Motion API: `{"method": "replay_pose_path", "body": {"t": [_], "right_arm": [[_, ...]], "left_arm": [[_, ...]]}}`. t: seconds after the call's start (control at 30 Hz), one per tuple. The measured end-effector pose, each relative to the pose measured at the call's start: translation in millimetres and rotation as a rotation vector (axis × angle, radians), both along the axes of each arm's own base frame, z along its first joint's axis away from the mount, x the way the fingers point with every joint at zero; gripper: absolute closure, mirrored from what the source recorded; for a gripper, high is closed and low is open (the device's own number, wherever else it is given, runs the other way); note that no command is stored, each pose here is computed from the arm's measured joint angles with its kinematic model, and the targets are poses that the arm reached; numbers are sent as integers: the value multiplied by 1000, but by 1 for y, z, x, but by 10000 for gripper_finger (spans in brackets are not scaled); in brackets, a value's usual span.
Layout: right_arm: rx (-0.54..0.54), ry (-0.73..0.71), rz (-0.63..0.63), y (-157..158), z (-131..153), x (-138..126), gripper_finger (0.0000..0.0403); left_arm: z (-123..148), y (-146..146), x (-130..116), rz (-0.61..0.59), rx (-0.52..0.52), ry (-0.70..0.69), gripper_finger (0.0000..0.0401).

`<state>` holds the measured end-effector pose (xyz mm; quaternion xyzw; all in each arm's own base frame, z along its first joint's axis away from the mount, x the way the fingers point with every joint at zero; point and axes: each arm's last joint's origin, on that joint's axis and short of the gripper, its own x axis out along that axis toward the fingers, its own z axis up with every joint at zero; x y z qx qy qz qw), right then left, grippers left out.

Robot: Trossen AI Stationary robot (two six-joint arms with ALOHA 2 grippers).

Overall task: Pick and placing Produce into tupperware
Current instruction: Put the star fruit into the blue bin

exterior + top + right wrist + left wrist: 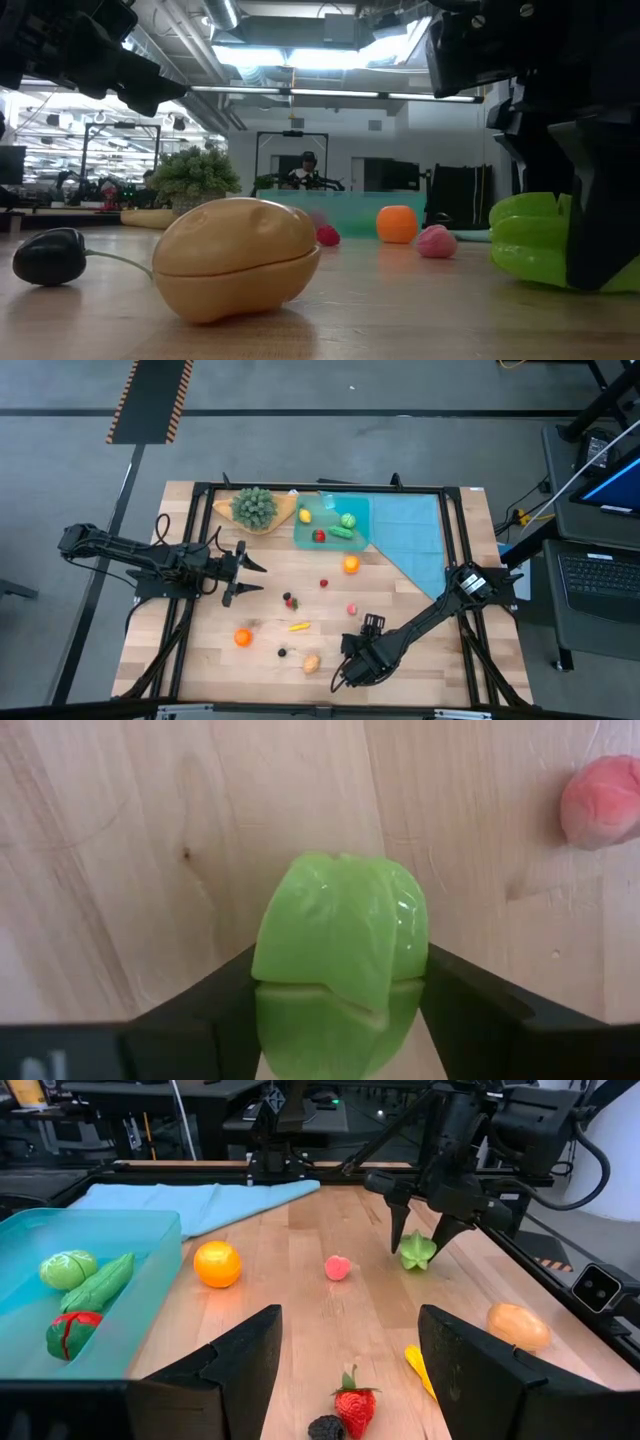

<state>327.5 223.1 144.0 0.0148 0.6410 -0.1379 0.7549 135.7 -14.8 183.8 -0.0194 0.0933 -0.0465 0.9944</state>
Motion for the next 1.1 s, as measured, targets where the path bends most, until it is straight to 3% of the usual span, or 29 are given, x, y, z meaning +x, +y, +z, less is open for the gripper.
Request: {"method": "replay_pose_path", "body": {"t": [0.37, 1.1], "right_arm": [[71, 56, -56, -17, 2, 10, 183], [72, 94, -73, -43, 6, 19, 187]], "left_arm": [[0, 0, 0, 0, 0, 0, 173], [0, 0, 0, 0, 1, 1, 173]]}}
